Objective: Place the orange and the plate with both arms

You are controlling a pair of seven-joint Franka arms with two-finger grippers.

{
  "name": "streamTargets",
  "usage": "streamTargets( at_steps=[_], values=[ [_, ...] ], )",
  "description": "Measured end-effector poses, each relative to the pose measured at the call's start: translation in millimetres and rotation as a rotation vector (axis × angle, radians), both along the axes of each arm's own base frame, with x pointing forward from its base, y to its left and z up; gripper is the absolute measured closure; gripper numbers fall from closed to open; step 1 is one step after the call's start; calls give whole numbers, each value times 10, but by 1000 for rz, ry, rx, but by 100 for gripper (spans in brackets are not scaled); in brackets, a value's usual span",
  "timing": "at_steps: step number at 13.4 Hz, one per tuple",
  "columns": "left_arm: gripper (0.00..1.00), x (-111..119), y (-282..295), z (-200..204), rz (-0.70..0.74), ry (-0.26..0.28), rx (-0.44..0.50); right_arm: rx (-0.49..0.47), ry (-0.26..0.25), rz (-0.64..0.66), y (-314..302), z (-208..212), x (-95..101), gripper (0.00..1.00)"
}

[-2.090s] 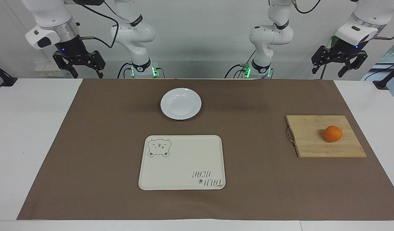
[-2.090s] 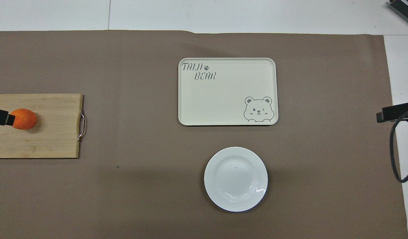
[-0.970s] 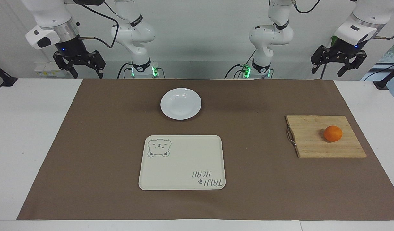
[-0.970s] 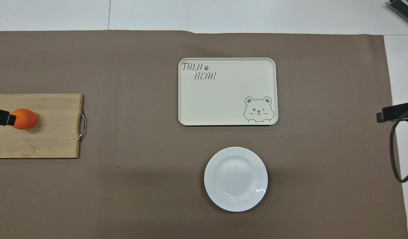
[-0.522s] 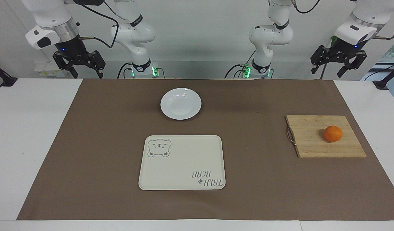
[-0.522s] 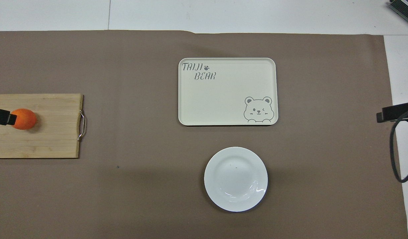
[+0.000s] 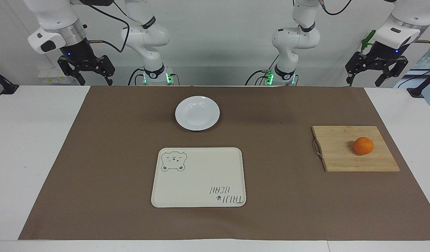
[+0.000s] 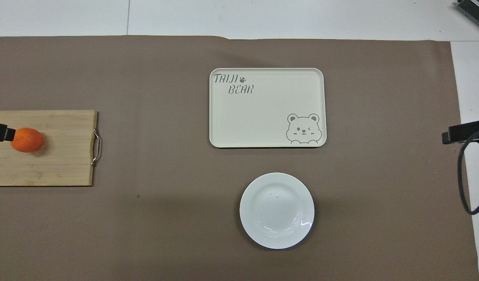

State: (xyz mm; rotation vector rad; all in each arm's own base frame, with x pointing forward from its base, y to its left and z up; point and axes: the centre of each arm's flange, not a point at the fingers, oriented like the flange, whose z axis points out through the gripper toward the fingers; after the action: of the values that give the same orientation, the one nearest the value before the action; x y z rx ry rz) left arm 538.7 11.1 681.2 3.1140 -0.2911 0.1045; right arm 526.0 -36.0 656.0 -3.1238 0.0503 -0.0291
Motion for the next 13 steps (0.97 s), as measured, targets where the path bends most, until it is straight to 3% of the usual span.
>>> streamTargets(
  at_steps=[3,9,13],
  values=[
    [0,108,248,-237,23,-8,3,0,0,0,0,0,0,0],
    [0,274,831,-1190,-8,-37,19,0,0,0,0,0,0,0],
    [0,323,1202,-1742,-30,-22,28,0,0,0,0,0,0,0]
  ],
)
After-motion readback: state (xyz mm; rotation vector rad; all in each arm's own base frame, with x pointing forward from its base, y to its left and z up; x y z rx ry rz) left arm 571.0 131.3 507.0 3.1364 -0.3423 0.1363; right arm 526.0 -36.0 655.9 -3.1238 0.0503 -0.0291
